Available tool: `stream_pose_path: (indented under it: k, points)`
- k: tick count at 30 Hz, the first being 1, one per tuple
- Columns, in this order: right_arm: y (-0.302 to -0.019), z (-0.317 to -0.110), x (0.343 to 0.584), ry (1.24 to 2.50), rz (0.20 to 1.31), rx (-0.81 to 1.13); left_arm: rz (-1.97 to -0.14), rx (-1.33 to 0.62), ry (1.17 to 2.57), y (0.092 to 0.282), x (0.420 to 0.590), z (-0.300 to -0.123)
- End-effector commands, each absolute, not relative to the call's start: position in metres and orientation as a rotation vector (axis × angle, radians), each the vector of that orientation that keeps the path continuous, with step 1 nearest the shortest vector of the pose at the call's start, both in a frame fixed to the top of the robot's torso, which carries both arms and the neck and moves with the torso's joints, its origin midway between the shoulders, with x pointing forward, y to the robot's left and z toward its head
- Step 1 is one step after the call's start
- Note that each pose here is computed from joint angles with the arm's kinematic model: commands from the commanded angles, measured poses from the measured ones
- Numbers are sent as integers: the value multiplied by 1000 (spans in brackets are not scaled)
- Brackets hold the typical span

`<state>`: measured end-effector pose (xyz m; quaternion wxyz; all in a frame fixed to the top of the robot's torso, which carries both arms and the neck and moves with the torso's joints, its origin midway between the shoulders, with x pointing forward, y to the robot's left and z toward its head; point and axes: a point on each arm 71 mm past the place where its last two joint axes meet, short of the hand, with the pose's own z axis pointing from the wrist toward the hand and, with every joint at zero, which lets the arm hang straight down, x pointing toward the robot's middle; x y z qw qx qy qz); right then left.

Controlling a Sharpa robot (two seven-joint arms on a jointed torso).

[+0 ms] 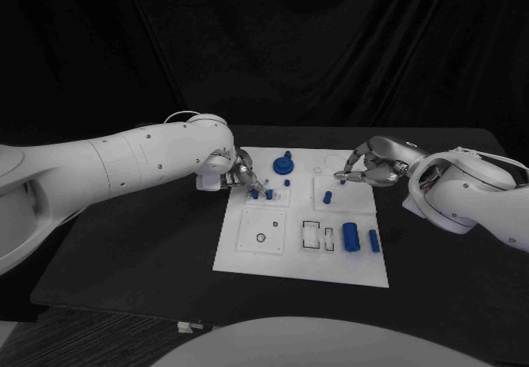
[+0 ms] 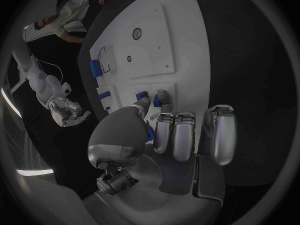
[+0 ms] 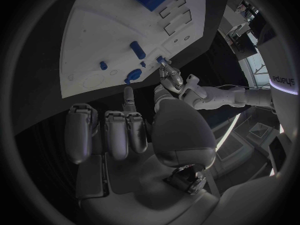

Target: Assemble the parts on the task board

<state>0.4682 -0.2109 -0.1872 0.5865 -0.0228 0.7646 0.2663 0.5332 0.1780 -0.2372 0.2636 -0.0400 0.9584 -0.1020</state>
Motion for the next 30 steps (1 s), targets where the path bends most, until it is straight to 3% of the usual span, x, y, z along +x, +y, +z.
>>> stream_pose_path:
  k: [1,30]
  points:
    - [-212,-189,468,1793,604,-45,-308,-111,2584,175,532,-238]
    - [-212,-189,468,1796,603,-45,-271,-53,2560,177,532,-237]
